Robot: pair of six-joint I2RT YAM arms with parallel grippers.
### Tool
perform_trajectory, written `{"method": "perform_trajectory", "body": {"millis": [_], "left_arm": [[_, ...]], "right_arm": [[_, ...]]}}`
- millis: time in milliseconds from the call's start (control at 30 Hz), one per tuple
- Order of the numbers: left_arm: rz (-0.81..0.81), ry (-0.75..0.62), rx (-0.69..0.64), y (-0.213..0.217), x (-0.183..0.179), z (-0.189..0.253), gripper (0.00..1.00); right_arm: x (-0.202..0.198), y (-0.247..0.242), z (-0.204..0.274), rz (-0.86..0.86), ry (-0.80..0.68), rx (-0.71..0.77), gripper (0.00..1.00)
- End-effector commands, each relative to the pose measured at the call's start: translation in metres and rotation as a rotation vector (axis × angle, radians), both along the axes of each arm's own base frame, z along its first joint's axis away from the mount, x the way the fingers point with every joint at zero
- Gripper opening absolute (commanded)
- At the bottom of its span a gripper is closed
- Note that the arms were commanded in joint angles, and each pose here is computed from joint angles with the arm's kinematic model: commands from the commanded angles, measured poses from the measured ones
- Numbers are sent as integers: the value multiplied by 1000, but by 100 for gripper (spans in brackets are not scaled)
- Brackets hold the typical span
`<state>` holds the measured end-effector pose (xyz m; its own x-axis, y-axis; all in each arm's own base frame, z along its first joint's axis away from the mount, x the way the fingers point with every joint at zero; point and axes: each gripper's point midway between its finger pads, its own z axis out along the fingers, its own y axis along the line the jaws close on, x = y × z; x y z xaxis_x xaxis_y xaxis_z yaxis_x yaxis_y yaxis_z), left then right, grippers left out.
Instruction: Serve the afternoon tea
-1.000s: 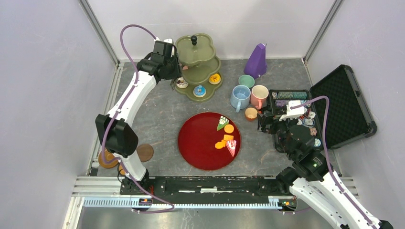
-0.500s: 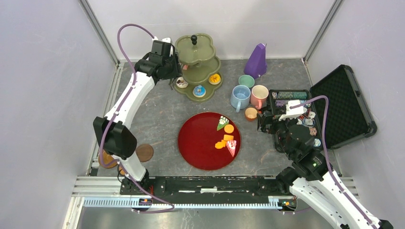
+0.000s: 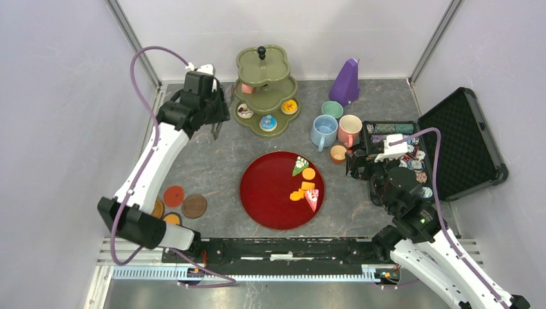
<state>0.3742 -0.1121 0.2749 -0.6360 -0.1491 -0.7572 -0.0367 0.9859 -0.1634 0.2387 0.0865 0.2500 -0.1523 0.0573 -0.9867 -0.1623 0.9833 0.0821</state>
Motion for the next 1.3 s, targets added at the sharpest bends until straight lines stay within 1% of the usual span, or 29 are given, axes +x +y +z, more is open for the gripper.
{"method": "perform_trajectory", "body": {"millis": [0,133,200,267,333,433,533,633,700,767,867,1000,1167,1267], "left_arm": [[-50,-38,3,10,-36,13,53],[-173,6,-130,-16,-67,0,53],[-211,31,-184,-27,-79,-7,53],[-237,54,-209,-41,-88,-15,53],[-288,59,-207,-62,-98,-22,54],[-389,73,-183,-105,-117,-30,55],[-450,90,-131,-137,-131,-42,56],[-510,107,-81,-163,-140,-58,58],[-555,115,-17,-174,-144,-69,58],[-577,126,52,-178,-144,-78,59],[-607,159,100,-181,-143,-90,60],[-649,210,115,-186,-149,-105,60],[-643,220,139,-186,-146,-113,60],[-643,224,156,-188,-144,-118,58]], "right_arm": [[3,4,10,6,-32,28,98],[5,8,8,21,-32,34,98],[6,12,6,30,-27,36,98],[7,15,4,39,-20,37,98],[9,17,2,46,-13,38,98],[10,18,1,47,-9,38,98],[9,17,3,43,-11,39,98],[8,15,4,35,-16,44,98],[8,15,4,33,-16,46,98],[7,14,3,33,-13,42,98],[6,11,3,26,-11,34,98],[5,8,4,17,-17,27,98],[6,9,2,15,-17,26,98],[6,11,0,24,-11,26,98]]}}
